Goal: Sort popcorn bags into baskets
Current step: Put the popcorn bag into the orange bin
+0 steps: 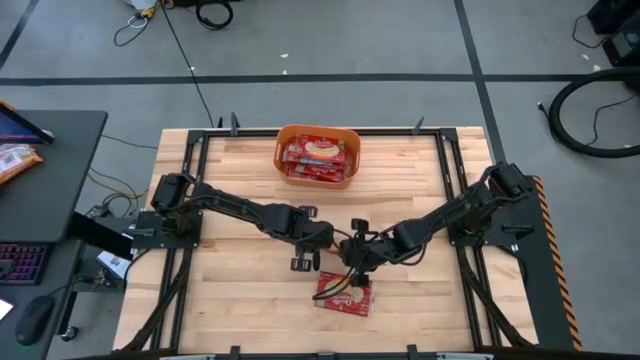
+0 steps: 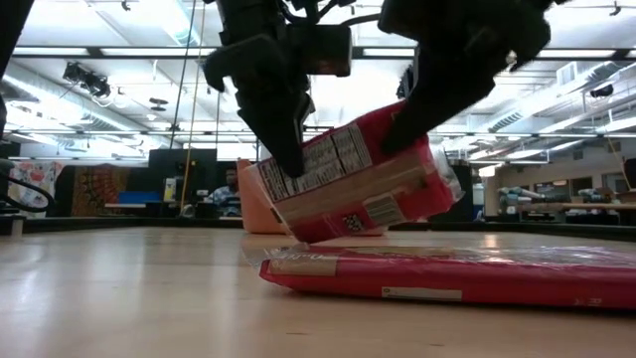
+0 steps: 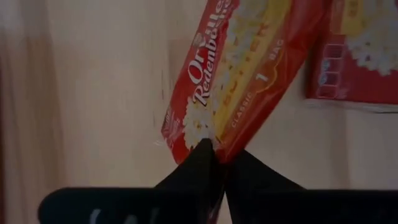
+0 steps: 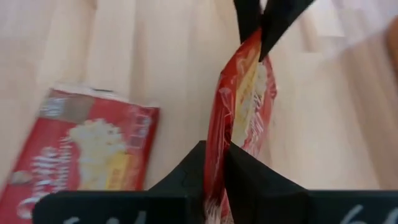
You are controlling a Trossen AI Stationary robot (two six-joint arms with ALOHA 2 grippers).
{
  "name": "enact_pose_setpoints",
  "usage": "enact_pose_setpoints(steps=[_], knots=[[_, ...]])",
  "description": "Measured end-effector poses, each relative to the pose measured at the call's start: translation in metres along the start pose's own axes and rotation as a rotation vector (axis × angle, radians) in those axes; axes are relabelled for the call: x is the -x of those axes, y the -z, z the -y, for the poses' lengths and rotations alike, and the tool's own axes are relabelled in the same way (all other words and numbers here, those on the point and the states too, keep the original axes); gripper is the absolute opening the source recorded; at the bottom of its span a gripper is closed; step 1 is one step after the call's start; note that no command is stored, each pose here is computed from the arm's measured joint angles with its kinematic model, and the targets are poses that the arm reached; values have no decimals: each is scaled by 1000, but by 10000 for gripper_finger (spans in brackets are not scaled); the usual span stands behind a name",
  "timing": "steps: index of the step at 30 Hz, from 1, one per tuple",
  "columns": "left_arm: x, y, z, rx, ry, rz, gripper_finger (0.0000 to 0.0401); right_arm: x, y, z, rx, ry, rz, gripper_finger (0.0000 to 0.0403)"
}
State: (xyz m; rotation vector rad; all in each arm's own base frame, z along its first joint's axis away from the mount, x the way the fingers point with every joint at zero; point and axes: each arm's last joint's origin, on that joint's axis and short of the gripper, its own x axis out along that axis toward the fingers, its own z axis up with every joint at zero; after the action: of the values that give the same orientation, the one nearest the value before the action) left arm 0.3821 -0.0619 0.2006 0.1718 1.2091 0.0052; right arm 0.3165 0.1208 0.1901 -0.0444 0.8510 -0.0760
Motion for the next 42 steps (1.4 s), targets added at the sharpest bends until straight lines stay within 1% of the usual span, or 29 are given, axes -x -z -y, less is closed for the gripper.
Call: enact_pose_setpoints(steps=[2, 5, 7, 12, 17, 21, 24, 27, 29, 32, 33, 35, 37, 42], knots=[[1, 2, 0, 6, 18, -16, 35, 7, -7, 0, -4, -26, -45, 59], [6, 6, -3, 5, 21, -73, 26, 25, -19, 1, 7, -39, -98, 78], [11, 4, -7, -6, 24, -83, 22, 39, -25, 5, 10, -18, -96, 92], [29, -1, -18, -39, 20, -58, 25, 64, -30, 20, -7, 55, -67, 137], [54, -5, -40, 0, -38, -62, 27, 92, -26, 37, -70, 118, -94, 183], [82, -10, -68, 43, -126, -18, 25, 119, -18, 51, -115, 219, -95, 205], [103, -15, -92, 73, -268, 41, 29, 139, -14, 60, -161, 287, -63, 208], [112, -17, -117, 98, -411, 60, 31, 154, -12, 68, -212, 322, -16, 206], [110, -14, -136, 118, -436, 57, 31, 163, -12, 71, -251, 329, 26, 205], [93, -9, -164, 160, -393, 52, 32, 170, -12, 74, -302, 322, 66, 204], [84, -6, -172, 168, -391, 21, 32, 172, -12, 74, -319, 318, 74, 204], [71, -2, -189, 174, -423, -24, 33, 173, -12, 74, -350, 305, 79, 204], [62, 0, -202, 150, -463, -46, 33, 174, -11, 73, -373, 290, 74, 204], [34, 3, -225, 15, -502, -125, 35, 170, -10, 67, -390, 280, 62, 204]])
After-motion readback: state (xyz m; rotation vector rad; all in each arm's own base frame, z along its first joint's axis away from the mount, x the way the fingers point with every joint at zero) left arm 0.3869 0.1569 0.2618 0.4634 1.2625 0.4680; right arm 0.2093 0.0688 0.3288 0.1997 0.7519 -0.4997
